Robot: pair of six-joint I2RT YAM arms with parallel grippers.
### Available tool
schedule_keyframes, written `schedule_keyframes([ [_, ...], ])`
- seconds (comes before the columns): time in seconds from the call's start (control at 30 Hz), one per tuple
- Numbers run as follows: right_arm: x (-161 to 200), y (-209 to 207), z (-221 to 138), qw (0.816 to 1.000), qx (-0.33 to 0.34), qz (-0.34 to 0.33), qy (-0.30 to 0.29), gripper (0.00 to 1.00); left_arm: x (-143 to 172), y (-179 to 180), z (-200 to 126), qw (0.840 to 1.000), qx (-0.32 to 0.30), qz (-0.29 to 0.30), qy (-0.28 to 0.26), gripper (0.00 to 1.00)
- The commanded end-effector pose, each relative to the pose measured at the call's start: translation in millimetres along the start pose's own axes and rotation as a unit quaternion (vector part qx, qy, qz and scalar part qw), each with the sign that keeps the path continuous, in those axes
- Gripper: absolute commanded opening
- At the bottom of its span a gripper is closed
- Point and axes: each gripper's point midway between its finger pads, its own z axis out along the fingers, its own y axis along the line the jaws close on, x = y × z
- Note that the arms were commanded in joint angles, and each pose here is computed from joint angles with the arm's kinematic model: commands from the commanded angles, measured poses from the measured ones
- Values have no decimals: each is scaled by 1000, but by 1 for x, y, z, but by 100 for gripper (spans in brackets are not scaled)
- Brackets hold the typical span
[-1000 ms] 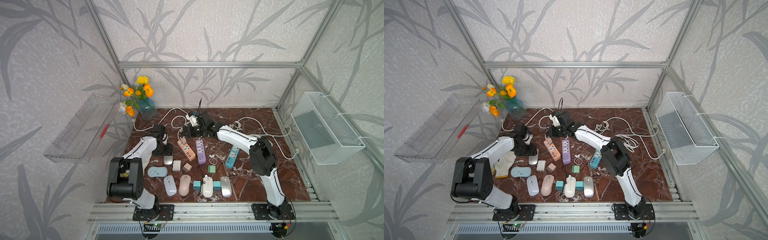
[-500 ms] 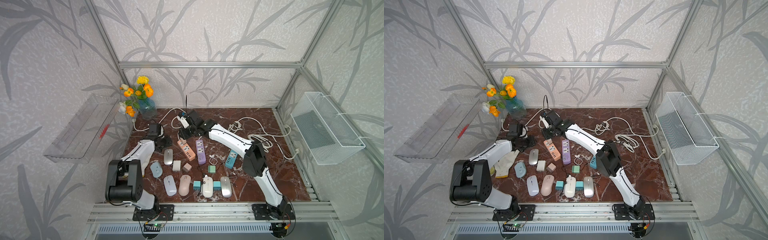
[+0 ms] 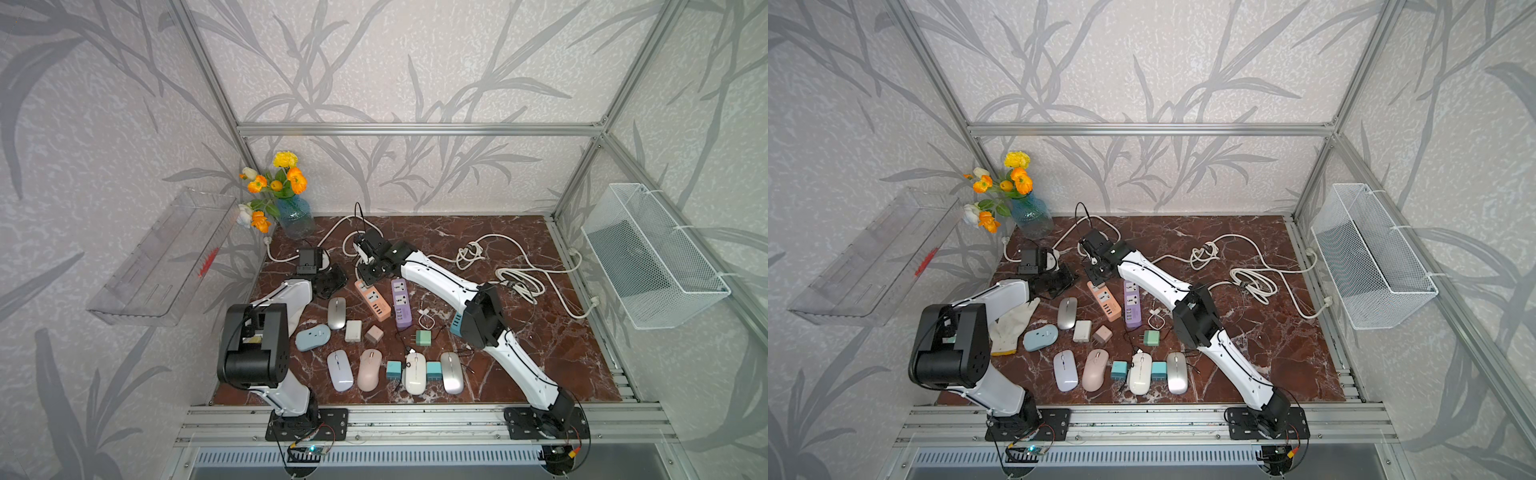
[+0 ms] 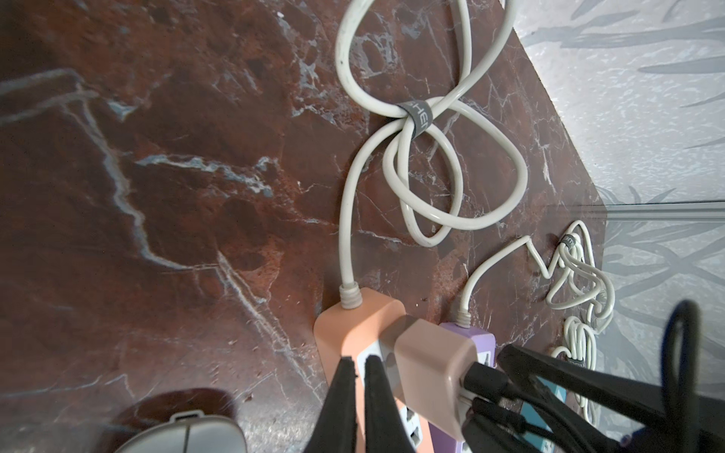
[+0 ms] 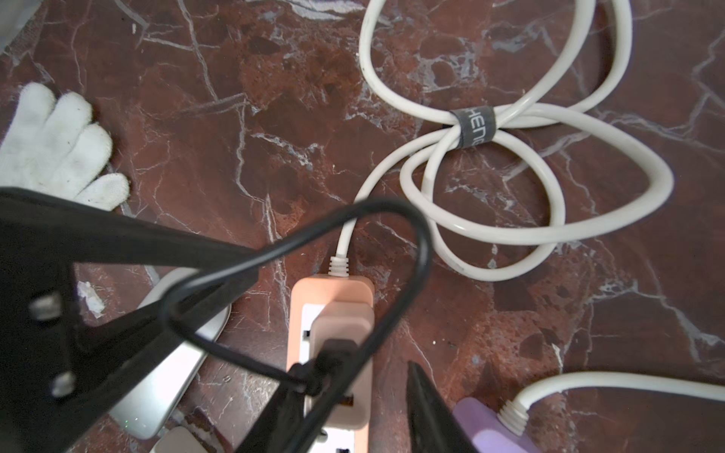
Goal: Unplug the wireless mouse
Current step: Remove the plug from the socket.
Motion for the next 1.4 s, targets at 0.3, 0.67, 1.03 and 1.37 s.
schedule_keyframes([
  [0.3,14,8,17,1000,3,-15,21,40,5,-4,8,999,33,-21,5,6],
  [0.67,19,6,25,999,7,-13,28,22,12,-13,15,996,69,-44,22,0],
  [1.03,15,8,21,1000,5,-6,21,14,40,-9,37,991,76,-71,81,0],
  [1.37,3,18,1,1000,-13,-14,4,5,62,21,51,988,0,-79,134,0],
])
